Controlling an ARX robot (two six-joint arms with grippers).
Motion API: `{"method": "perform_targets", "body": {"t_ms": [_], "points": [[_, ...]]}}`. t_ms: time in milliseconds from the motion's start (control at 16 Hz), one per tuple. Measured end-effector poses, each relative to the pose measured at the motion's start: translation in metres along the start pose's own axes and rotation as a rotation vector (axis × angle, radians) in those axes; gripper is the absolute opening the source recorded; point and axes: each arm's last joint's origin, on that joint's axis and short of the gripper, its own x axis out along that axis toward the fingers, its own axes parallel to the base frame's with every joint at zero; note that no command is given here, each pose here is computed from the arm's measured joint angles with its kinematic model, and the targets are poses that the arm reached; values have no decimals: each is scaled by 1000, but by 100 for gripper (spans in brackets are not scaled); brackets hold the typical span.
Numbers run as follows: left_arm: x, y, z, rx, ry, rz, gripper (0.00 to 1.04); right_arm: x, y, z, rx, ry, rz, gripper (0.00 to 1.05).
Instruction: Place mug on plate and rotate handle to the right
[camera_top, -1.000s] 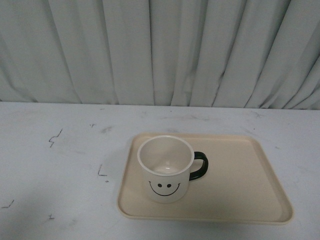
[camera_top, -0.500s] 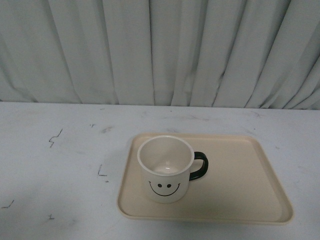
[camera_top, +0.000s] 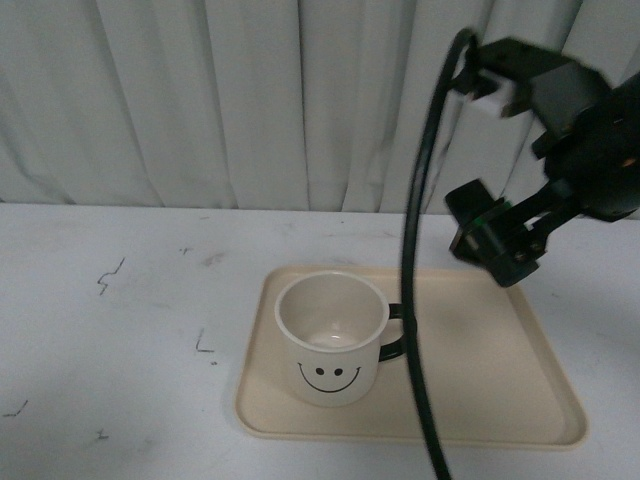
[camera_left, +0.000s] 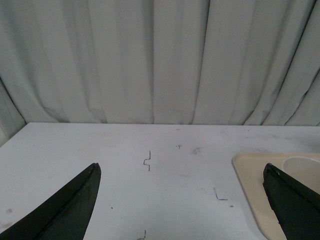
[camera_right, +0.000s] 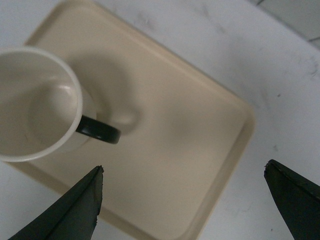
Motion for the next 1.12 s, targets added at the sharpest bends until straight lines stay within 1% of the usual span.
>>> {"method": "perform_targets", "body": {"t_ms": [62,312,500,562,688,812,1000,1125], "points": [[0,0,0,0,0,0,98,8,5,5,-13,45,14,98],[0,0,0,0,0,0,98,21,12,18,-19,82,51,98],[0,0,0,0,0,0,98,27,15,27,-14,84,71,98],[0,0,0,0,0,0,98,31,17,36,7,85,110,98],[0,0,0,0,0,0,98,40,22,48,44,95,133,98],[0,0,0,0,0,0,98,54,31,51,71,122,159,98],[0,0,0,0,0,0,98,71,43,51,67,147,166,98],[0,0,0,0,0,0,98,79,45,54,77,145,159,98]]}}
